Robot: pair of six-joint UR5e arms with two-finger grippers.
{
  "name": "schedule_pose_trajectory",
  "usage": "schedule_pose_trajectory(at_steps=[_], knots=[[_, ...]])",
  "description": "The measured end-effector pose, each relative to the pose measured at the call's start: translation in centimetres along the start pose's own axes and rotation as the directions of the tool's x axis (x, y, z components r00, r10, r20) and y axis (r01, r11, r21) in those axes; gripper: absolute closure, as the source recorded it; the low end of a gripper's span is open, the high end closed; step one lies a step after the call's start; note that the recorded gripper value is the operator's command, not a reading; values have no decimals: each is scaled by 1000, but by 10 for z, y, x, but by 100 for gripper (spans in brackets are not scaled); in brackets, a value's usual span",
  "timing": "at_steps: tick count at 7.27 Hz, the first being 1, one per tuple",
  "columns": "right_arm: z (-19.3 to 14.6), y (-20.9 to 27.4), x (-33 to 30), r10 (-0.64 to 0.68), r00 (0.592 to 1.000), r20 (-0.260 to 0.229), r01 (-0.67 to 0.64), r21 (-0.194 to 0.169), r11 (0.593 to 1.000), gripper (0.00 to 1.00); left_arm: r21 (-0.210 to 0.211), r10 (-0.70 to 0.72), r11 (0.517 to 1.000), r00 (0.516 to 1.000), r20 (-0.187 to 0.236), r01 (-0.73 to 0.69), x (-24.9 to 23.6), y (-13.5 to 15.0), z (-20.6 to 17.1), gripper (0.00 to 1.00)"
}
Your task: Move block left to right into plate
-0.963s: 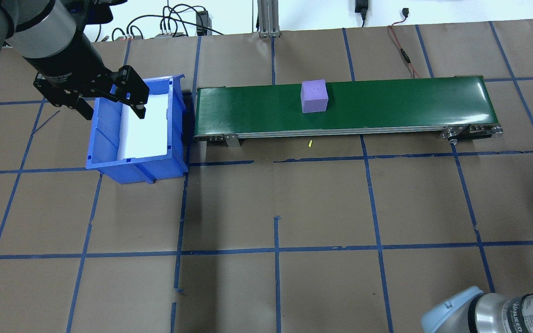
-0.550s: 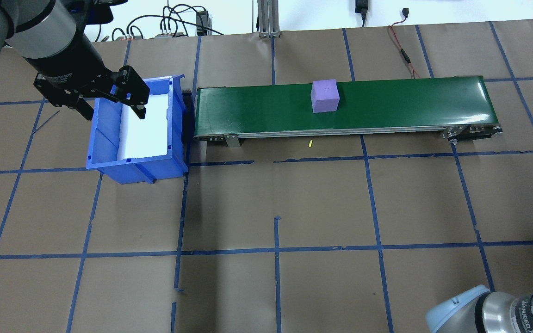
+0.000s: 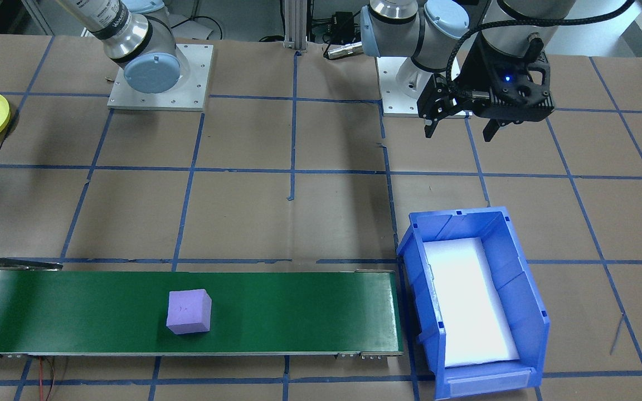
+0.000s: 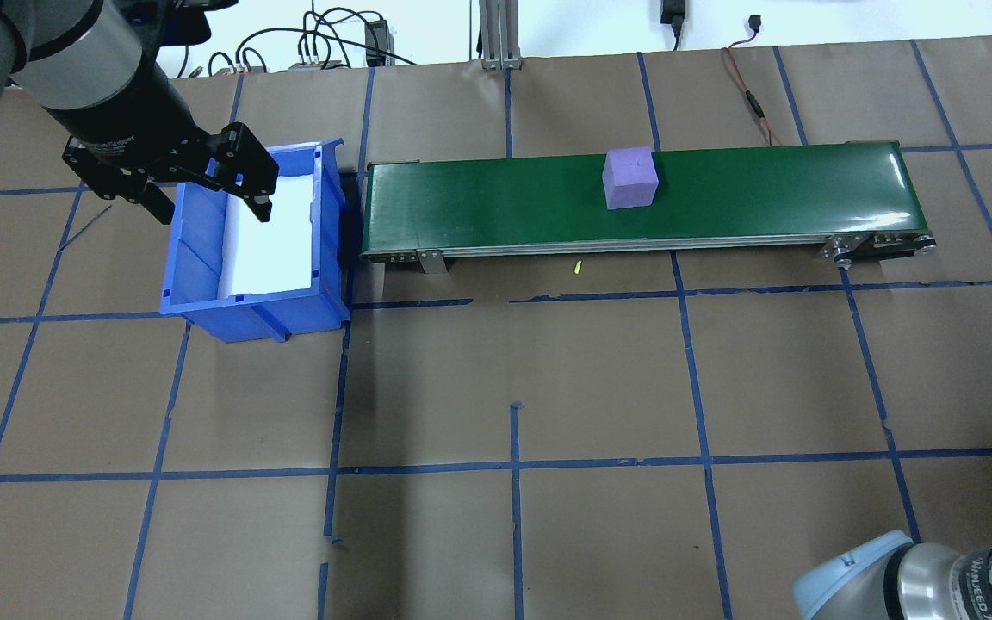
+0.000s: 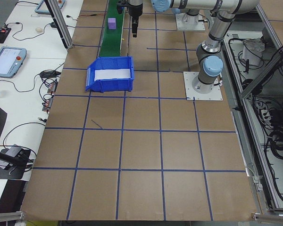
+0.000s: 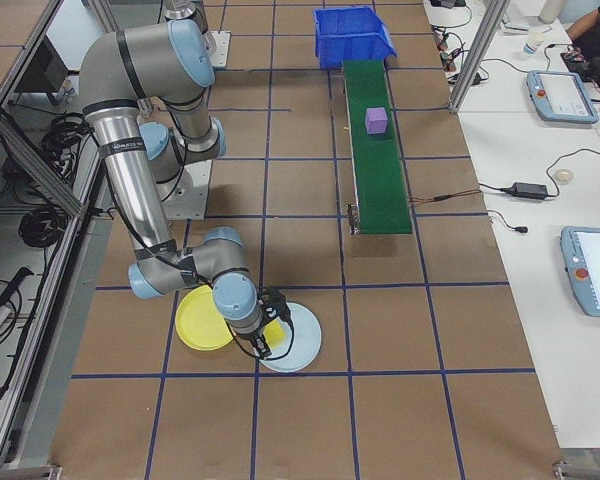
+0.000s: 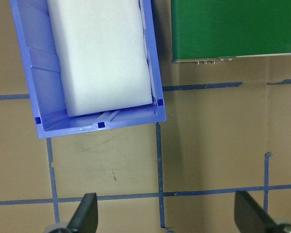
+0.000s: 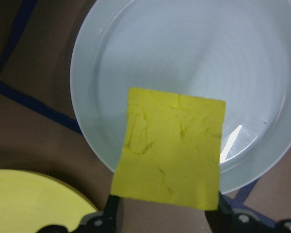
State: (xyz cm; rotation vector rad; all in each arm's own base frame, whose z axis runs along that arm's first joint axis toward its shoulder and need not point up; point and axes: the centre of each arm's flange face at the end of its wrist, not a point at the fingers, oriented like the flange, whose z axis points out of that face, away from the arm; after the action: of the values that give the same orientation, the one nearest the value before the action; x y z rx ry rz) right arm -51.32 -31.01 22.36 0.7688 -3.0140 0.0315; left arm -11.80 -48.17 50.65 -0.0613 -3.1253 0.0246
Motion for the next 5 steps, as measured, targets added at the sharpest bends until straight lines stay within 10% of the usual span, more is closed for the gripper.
schedule_pose_trajectory(at_steps=[2,3,4,5], knots=[[-31,4,-6,41,999,-28,-42,-59,997,75,1,0,1000,1000,0,0,0,0,0,0],[-41,8,-10,59,998,-24,-60,-79,995,59,1,0,1000,1000,0,0,0,0,0,0],[-45,12,-14,77,997,-12,-78,-83,993,1,1,0,1000,1000,0,0,0,0,0,0],[-47,12,-15,98,995,-10,-99,-64,993,0,0,0,1000,1000,0,0,0,0,0,0]])
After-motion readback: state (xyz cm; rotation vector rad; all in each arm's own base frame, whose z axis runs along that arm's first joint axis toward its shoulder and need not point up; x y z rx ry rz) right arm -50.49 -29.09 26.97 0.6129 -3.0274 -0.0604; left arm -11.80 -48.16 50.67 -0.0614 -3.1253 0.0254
